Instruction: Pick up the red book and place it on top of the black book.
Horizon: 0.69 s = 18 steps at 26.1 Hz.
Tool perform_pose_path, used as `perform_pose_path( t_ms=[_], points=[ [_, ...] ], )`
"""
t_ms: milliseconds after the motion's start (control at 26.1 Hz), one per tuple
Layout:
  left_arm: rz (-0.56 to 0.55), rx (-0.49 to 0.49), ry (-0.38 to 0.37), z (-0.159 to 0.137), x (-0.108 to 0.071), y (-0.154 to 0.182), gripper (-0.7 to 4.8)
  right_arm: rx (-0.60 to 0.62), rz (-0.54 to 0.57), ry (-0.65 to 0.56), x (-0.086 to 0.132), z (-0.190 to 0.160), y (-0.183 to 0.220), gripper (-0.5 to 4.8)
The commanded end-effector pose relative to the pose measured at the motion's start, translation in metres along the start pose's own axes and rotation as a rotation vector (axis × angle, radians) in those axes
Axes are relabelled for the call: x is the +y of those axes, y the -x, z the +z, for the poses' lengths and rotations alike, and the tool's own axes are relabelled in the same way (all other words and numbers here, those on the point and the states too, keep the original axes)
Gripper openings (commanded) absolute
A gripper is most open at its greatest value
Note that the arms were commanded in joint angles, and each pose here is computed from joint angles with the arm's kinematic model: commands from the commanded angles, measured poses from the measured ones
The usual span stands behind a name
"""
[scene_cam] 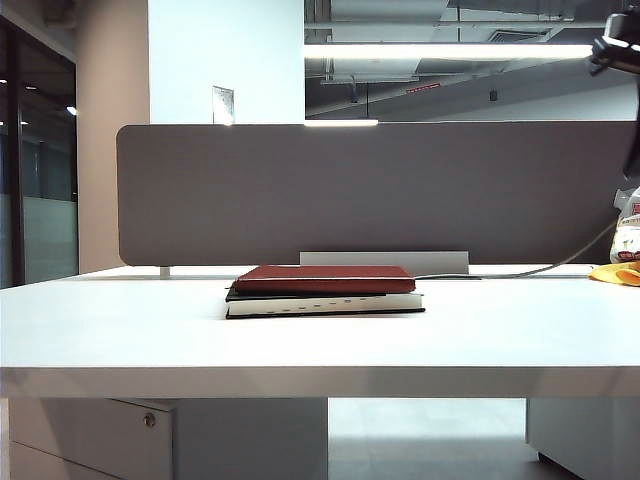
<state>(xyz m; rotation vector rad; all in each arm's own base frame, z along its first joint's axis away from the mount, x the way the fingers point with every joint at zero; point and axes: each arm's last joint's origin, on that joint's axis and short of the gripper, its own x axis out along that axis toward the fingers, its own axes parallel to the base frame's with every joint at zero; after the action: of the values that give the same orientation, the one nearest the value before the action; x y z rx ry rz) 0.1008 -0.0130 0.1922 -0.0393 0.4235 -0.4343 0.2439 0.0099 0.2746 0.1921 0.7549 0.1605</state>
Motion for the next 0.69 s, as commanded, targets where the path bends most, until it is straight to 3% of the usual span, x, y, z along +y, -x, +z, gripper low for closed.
perform_pose_path(
  t_ms=[38, 383, 690],
  points=[
    [0.019, -0.033, -0.005, 0.002, 0.001, 0.003, -0.04, -0.059, 0.011, 0.003, 0.0, -0.011, 0.003, -0.01],
    [0.021, -0.057, -0.015, 0.001, 0.0, 0.005, -0.04, -0.119, 0.02, 0.006, -0.005, -0.052, 0.009, -0.01],
    [0.023, -0.073, -0.023, -0.023, 0.002, -0.001, -0.04, -0.13, 0.023, 0.007, -0.009, -0.079, 0.005, -0.01]
  ],
)
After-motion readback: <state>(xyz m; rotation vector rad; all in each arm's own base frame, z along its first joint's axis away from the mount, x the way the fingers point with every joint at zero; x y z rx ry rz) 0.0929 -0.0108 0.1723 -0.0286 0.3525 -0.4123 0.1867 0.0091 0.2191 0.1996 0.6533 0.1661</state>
